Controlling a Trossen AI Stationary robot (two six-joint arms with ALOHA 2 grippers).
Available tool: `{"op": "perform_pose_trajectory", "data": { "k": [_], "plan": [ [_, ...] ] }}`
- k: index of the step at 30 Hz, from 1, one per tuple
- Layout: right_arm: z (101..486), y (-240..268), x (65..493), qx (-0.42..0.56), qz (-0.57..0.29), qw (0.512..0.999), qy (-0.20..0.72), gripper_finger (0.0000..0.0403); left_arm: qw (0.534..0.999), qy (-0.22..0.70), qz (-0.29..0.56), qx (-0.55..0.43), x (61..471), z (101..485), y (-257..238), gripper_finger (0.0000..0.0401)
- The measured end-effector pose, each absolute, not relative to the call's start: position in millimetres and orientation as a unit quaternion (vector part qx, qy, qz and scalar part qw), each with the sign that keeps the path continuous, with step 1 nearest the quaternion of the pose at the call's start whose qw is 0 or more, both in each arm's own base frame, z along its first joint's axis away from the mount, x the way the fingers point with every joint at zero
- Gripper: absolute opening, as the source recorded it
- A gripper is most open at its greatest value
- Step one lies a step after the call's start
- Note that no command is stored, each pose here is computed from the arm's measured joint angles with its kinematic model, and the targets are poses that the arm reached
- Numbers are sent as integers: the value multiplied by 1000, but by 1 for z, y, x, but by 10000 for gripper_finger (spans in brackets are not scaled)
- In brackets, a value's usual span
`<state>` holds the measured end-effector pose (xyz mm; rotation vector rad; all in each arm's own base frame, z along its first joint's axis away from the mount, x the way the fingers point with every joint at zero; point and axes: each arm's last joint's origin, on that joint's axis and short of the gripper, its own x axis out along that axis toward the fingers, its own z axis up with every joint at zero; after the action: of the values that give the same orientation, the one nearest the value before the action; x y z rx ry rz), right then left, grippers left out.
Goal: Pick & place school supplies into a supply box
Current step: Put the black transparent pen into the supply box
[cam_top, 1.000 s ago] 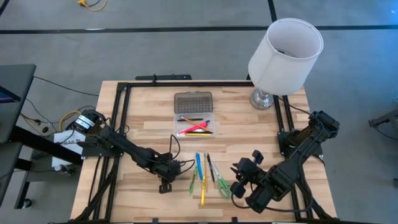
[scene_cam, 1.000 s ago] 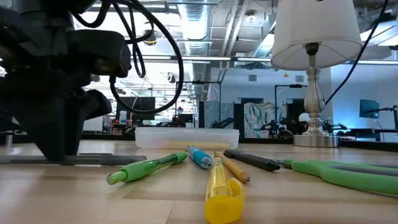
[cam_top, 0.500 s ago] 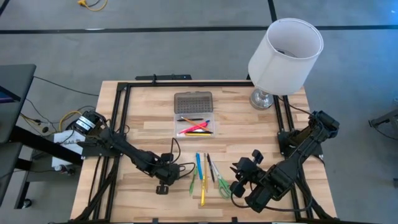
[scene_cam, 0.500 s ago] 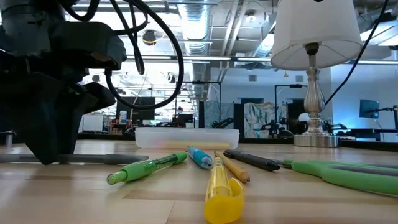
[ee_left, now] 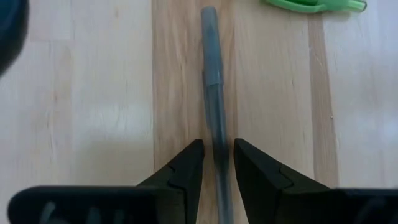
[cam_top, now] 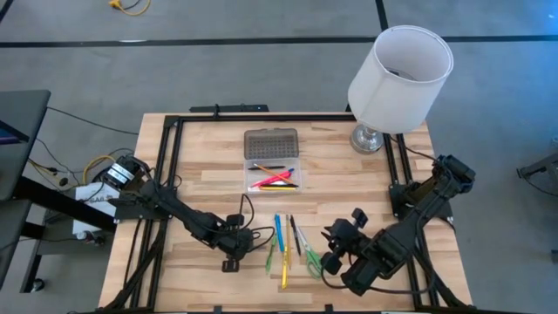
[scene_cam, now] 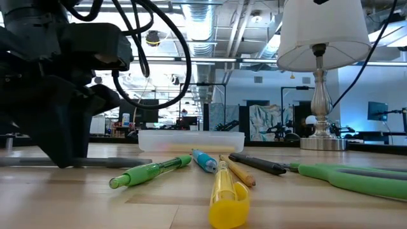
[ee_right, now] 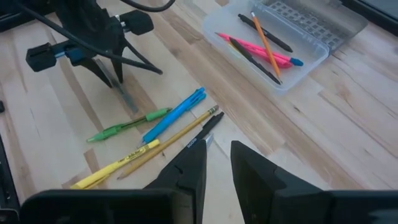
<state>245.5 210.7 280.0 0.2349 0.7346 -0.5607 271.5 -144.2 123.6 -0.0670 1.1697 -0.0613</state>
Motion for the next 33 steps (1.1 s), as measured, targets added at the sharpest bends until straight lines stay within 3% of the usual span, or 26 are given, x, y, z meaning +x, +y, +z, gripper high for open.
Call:
{"op": "perform_pose_trajectory", "data": {
  "k": [26, 33],
  "plan": [
    [280, 205, 251, 106, -274, 887, 356, 68, 834, 551, -22, -25, 272, 124, -143, 87],
    [280, 205, 251, 107, -273, 887, 356, 68, 835, 549, -13, -28, 272, 124, -143, 55]
  ]
}}
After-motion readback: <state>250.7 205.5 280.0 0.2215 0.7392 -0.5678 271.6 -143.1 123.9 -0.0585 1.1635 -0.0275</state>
